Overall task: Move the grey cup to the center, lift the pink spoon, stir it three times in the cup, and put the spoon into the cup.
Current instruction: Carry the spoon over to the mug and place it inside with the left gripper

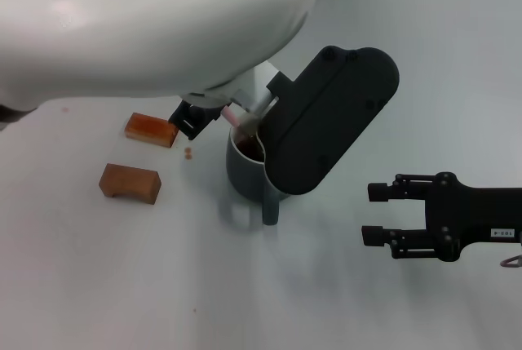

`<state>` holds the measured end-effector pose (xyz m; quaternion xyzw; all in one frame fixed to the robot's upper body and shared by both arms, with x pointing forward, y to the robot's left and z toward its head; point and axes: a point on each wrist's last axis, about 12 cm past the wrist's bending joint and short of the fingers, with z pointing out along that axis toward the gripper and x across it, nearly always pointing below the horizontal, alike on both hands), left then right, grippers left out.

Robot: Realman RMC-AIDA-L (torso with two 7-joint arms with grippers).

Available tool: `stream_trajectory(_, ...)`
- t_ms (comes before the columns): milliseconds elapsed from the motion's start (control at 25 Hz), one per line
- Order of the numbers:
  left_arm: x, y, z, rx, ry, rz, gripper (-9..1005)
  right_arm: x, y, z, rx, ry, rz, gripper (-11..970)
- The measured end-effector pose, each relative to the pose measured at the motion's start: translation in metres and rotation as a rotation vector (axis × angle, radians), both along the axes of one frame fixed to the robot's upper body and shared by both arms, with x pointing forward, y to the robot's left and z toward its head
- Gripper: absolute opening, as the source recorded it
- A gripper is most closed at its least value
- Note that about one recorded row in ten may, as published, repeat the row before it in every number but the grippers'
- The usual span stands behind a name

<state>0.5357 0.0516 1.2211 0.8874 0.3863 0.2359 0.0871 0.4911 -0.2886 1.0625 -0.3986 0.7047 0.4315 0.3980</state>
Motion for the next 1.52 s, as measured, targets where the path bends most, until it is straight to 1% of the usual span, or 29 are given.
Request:
stream_trajectory(360,0.002,-0.003,0.002,-0.003,-0.010,-0.022,131,-0.002,-0.001,-0.001,0.000,0.005,-0.004,726)
stream_trajectory(520,0.006,-0.005,0.006,-0.024,-0.026,-0.026,131,-0.003,-0.001,-0.001,0.003,0.007,-0.003,726)
stream_trajectory(840,0.001,-0.009,0.004,-0.032,-0.035,-0.054,131,-0.004,-0.002,-0.002,0.005,0.010,-0.002,726)
stream_trajectory(1000,-0.004,-0.005,0.003,-0.017,-0.020,-0.046,131,-0.005,-0.001,-0.002,0.003,0.013,0.003,726)
stream_trajectory(1240,-0.007,0.000,0.002,0.011,0.003,-0.018,131,-0.005,0.000,-0.003,-0.004,0.016,0.010,725)
stream_trajectory(1520,-0.003,0.002,0.003,-0.004,0.002,-0.002,131,-0.004,0.001,-0.003,-0.009,0.014,0.018,725)
